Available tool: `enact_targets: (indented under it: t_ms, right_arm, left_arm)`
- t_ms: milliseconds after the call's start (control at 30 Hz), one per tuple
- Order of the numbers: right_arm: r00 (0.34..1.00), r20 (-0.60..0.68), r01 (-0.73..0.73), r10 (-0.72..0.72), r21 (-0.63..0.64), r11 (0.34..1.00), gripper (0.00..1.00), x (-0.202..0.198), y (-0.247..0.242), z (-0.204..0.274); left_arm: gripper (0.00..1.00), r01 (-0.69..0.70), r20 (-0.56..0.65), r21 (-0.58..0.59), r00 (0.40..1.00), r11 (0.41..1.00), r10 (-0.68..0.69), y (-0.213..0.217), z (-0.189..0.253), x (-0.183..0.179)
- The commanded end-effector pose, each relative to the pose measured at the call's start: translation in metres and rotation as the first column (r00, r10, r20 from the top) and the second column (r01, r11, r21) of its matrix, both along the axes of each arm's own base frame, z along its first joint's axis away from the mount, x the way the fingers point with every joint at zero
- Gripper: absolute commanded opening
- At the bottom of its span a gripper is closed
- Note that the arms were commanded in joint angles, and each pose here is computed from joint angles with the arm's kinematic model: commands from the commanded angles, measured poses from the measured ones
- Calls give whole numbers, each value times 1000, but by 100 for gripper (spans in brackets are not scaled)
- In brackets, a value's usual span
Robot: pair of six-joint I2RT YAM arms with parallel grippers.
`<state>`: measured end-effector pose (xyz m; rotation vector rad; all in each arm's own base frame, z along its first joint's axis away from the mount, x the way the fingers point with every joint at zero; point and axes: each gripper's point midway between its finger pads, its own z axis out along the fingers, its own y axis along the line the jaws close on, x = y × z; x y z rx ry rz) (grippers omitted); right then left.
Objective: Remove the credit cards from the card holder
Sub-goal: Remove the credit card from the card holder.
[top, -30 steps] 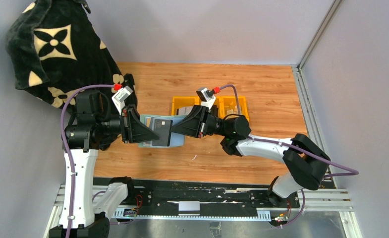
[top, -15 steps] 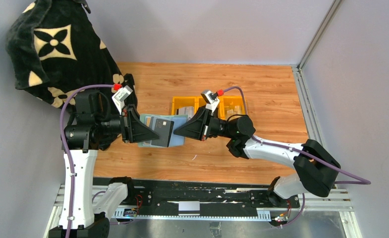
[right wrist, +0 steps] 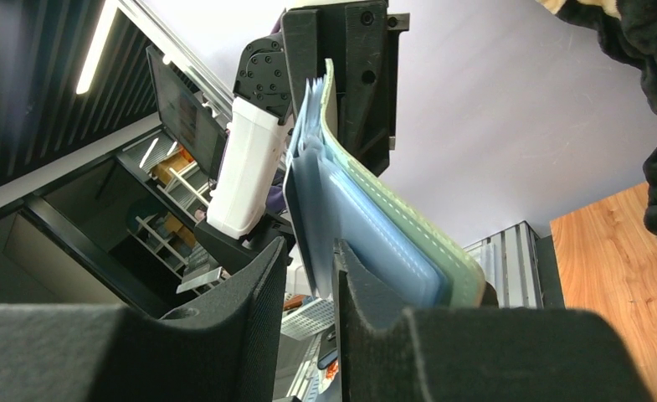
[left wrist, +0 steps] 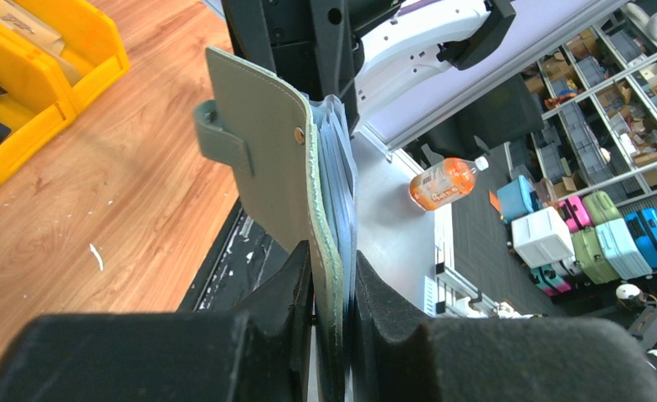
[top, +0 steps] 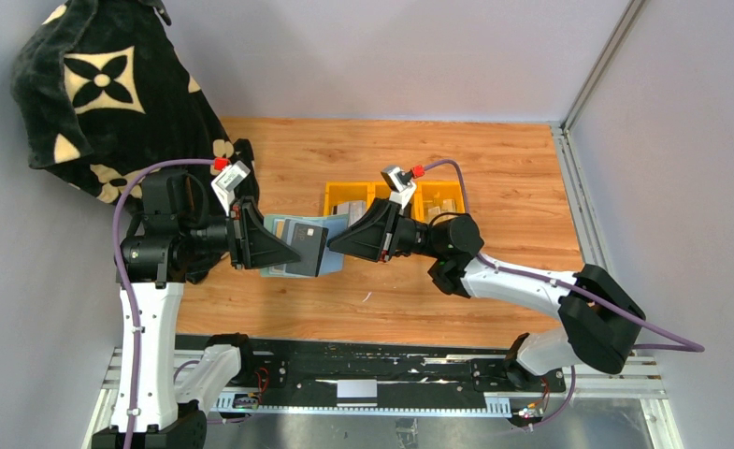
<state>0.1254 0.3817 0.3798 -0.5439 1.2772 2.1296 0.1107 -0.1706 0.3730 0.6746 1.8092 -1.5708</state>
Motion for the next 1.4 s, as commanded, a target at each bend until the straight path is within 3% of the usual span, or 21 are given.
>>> enact_targets:
  t_ms: [0, 367, 567, 667, 1000, 1200, 1367]
  right_arm:
    - [998, 67, -17, 17, 3, 1000, 31, -10, 3, 12]
    - [995, 85, -42, 48, -78, 996, 37, -14, 21, 11]
    - [996, 73, -53, 56, -40, 998, 8, -17, 16, 11]
    - [995, 69, -63, 65, -20, 998, 2, -20, 11, 11]
    - [996, 66, -69, 66, 46, 997, 1, -25, -2, 17]
    - [995, 71, -80, 77, 51, 995, 6, -28, -5, 18]
    - [995, 55, -89, 84, 80, 993, 15, -27, -9, 20]
  left_arm:
    - [1, 17, -5, -11, 1000, 1000, -17, -1, 10, -8]
    - [1, 25, 3, -17, 1000, 1000, -25, -2, 13, -10]
    - [1, 22, 3, -15, 1000, 1000, -22, -2, 13, -11]
    - [1, 27, 7, -19, 1000, 999, -27, -2, 16, -13]
    - [10, 33, -13, -27, 999, 999, -33, -2, 17, -14]
    - [4, 32, -14, -26, 999, 999, -32, -2, 17, -14]
    - [2, 24, -11, -21, 1000, 999, -25, -2, 18, -12]
